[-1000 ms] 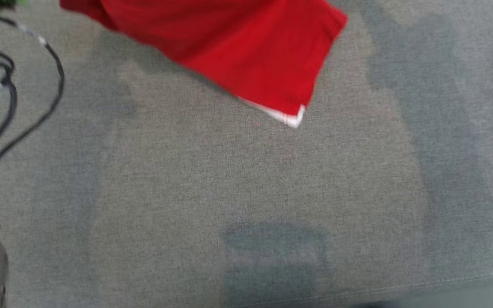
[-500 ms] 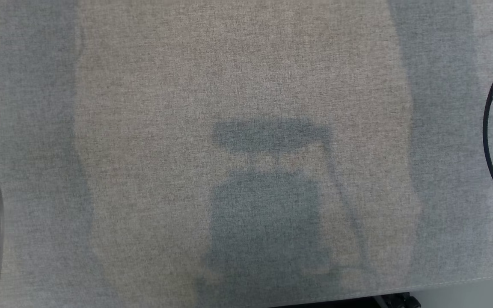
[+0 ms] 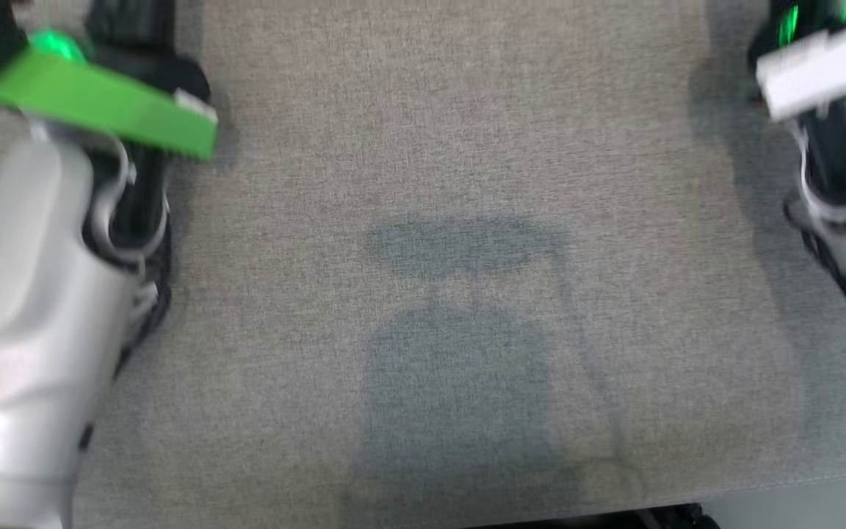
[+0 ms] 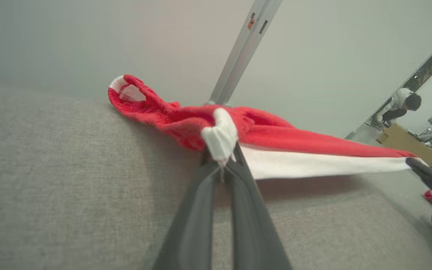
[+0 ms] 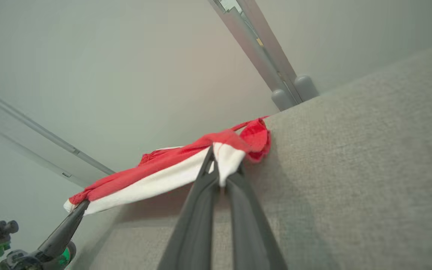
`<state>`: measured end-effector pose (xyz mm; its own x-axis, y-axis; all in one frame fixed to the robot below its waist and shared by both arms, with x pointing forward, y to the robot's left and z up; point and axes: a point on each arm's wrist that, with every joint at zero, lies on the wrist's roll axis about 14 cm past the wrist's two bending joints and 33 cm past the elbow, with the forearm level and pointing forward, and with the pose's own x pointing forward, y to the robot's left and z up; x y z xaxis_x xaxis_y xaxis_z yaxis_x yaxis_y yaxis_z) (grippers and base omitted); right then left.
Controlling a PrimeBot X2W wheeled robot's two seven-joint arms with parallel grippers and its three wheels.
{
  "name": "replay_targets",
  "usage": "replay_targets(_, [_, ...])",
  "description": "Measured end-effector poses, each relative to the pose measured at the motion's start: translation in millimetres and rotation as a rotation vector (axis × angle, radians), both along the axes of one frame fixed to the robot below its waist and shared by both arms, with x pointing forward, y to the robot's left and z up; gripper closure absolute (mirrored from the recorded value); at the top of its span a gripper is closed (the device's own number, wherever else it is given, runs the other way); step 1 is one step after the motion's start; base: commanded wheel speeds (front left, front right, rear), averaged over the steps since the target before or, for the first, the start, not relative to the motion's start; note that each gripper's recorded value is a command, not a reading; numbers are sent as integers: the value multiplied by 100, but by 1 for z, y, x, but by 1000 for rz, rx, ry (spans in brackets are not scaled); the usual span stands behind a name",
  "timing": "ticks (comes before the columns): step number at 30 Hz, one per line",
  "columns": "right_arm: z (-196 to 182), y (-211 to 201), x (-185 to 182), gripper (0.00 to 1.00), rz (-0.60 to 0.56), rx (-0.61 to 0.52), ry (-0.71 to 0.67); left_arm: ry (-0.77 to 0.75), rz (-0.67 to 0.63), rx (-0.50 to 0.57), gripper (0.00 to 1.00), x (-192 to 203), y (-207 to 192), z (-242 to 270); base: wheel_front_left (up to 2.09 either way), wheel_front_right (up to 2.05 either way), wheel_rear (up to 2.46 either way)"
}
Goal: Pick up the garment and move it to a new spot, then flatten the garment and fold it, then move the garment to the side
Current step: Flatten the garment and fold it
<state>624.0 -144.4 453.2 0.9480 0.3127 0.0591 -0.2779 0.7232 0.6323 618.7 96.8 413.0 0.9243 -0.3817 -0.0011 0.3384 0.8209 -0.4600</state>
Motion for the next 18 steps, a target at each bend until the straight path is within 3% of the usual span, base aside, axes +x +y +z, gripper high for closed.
replay_targets(5, [-22, -16, -60, 100, 25, -28, 120, 61, -14, -60, 100, -58, -4, -4, 0, 0, 0])
replay_targets(12, [-40, -27, -156, 100, 29, -20, 274, 206, 0, -59, 100, -168, -1, -16, 0, 0, 0])
replay_targets(18, [-40, -30, -241, 100, 5, 74, 392, 306, 72, -62, 100, -249, 10, -8, 0, 0, 0])
